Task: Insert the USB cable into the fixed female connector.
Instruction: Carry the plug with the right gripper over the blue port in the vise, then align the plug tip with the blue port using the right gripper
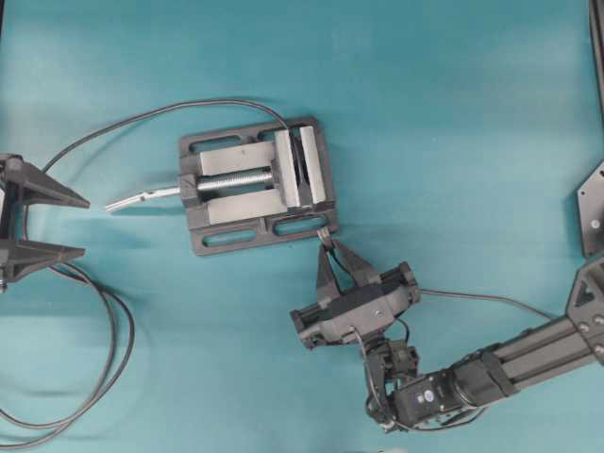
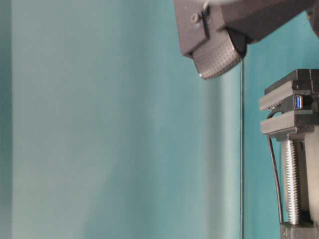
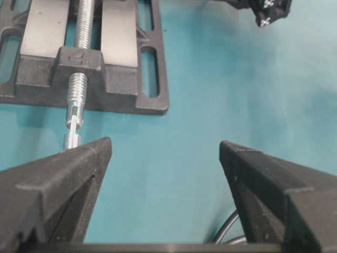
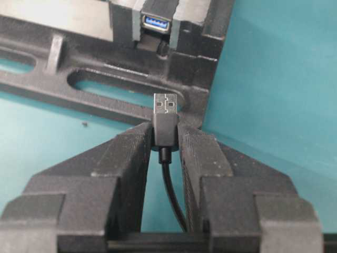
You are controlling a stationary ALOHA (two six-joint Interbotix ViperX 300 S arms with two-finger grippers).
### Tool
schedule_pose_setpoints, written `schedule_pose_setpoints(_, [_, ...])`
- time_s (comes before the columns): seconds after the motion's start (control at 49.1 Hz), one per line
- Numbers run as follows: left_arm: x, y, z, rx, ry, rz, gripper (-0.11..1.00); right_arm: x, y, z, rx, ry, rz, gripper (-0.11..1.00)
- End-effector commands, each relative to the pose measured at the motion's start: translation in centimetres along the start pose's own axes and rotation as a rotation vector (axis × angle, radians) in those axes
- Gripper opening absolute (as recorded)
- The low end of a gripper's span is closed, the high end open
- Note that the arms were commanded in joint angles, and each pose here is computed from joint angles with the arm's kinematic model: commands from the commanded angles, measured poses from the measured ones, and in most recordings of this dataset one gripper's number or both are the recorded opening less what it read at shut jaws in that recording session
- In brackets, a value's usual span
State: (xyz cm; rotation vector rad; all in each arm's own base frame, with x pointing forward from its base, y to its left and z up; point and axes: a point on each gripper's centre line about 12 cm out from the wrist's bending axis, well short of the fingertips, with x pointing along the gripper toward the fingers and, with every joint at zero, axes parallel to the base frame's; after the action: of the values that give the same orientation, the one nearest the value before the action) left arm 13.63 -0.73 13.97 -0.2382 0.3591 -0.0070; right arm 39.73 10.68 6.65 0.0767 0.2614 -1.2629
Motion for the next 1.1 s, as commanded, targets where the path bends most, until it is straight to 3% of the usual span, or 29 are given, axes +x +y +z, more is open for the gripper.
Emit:
schedule_pose_setpoints(0.0, [0.1, -0.1, 0.4, -0.007, -0.008, 0.000, 1.00, 0.1, 0.6, 1.4, 0.047, -0.001, -0.016, 0.20])
schedule_pose_setpoints(1.08, [0.1, -0.1, 0.4, -0.007, -0.009, -0.001, 1.00, 0.8, 2.4, 3.0, 0.137, 0.011, -0.083, 0.20])
